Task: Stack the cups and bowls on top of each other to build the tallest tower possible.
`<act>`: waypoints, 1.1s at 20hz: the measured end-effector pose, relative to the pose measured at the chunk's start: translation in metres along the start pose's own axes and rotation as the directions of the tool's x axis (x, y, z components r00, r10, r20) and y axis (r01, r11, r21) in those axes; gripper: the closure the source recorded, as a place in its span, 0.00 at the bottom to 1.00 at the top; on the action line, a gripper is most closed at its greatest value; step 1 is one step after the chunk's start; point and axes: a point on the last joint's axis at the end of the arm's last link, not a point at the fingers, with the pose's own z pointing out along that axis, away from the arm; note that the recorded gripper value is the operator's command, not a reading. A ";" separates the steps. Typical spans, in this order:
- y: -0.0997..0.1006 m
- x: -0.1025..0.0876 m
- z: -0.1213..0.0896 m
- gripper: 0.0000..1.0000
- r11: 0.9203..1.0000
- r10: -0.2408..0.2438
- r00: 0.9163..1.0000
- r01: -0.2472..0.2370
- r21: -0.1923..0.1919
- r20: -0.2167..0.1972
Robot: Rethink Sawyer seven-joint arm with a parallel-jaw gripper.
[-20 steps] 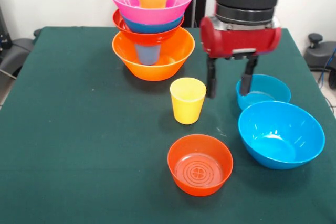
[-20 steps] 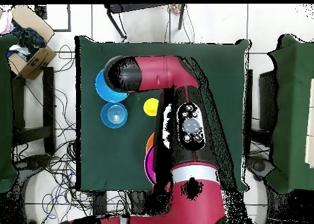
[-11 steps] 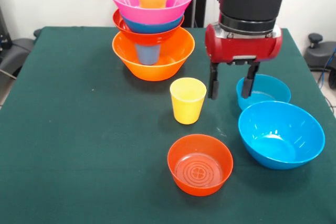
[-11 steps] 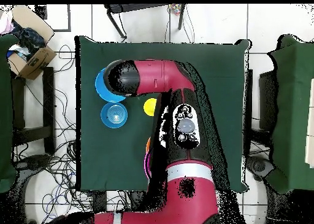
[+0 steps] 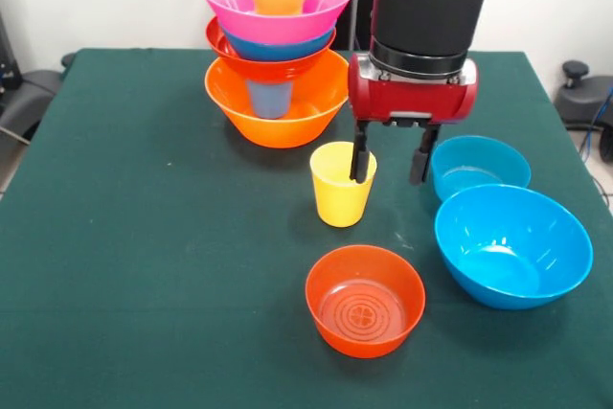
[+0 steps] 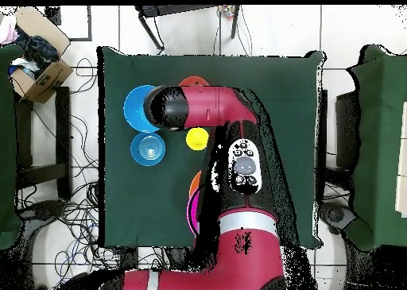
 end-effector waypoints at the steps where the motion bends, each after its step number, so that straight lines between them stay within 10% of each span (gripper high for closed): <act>1: 0.000 0.001 0.000 0.00 1.000 0.008 1.000 -0.008 0.000 -0.002; 13: 0.032 0.009 0.006 0.00 0.988 0.154 0.988 -0.154 -0.004 -0.018; 22: 0.062 0.012 0.030 0.00 0.976 0.218 0.974 -0.217 -0.019 0.059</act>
